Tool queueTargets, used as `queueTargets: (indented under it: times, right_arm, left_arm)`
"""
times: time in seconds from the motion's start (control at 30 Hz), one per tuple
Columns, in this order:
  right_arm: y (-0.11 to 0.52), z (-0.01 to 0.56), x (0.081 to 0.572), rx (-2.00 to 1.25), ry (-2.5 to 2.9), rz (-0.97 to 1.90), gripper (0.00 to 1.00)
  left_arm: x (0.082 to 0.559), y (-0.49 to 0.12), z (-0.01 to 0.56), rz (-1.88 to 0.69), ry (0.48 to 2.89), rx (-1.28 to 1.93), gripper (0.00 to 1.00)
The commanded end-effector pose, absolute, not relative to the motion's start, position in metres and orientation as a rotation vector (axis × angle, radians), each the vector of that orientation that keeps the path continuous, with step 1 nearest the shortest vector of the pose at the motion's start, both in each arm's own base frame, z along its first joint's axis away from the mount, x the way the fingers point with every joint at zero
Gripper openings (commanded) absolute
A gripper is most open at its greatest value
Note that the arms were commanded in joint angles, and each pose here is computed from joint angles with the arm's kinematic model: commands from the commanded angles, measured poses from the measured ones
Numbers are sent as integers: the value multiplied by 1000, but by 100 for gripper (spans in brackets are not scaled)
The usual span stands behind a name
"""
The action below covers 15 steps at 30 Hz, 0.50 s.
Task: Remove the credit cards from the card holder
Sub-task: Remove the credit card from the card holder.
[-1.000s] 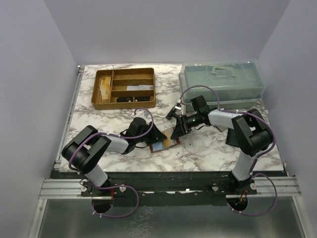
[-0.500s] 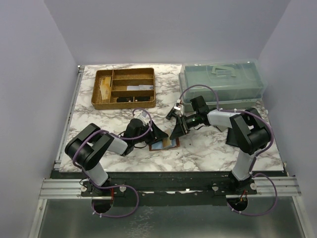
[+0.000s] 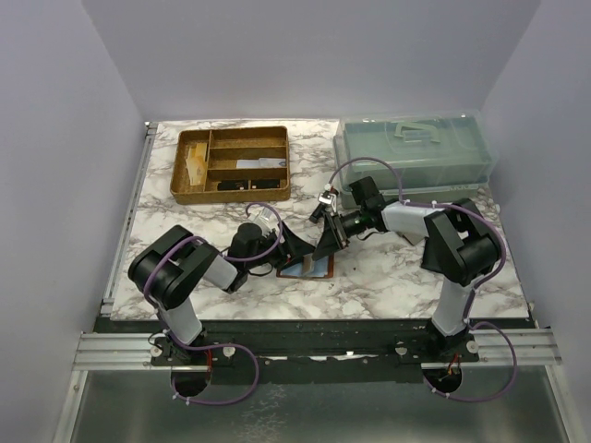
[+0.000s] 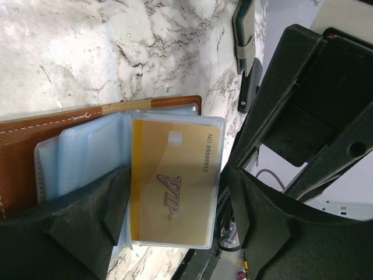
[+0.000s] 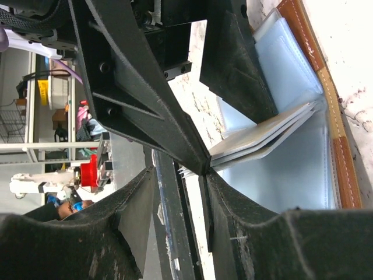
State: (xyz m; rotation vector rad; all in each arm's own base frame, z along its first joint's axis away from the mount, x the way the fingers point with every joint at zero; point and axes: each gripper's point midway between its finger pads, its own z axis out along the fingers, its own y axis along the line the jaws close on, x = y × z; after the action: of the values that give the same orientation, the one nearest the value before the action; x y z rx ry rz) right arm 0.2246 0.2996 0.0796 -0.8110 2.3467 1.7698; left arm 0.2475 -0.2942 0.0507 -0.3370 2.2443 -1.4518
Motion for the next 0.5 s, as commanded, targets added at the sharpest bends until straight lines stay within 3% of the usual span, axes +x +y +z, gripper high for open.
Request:
queueTargets:
  times: [0.0, 0.47]
  right_arm:
    - [302, 54, 221, -792, 2452, 1714, 45]
    - [300, 51, 227, -799, 2467, 1631, 45]
  left_arm:
    - [224, -288, 11, -1381, 2419, -362, 77]
    - [223, -281, -6, -1335, 2458, -400, 64]
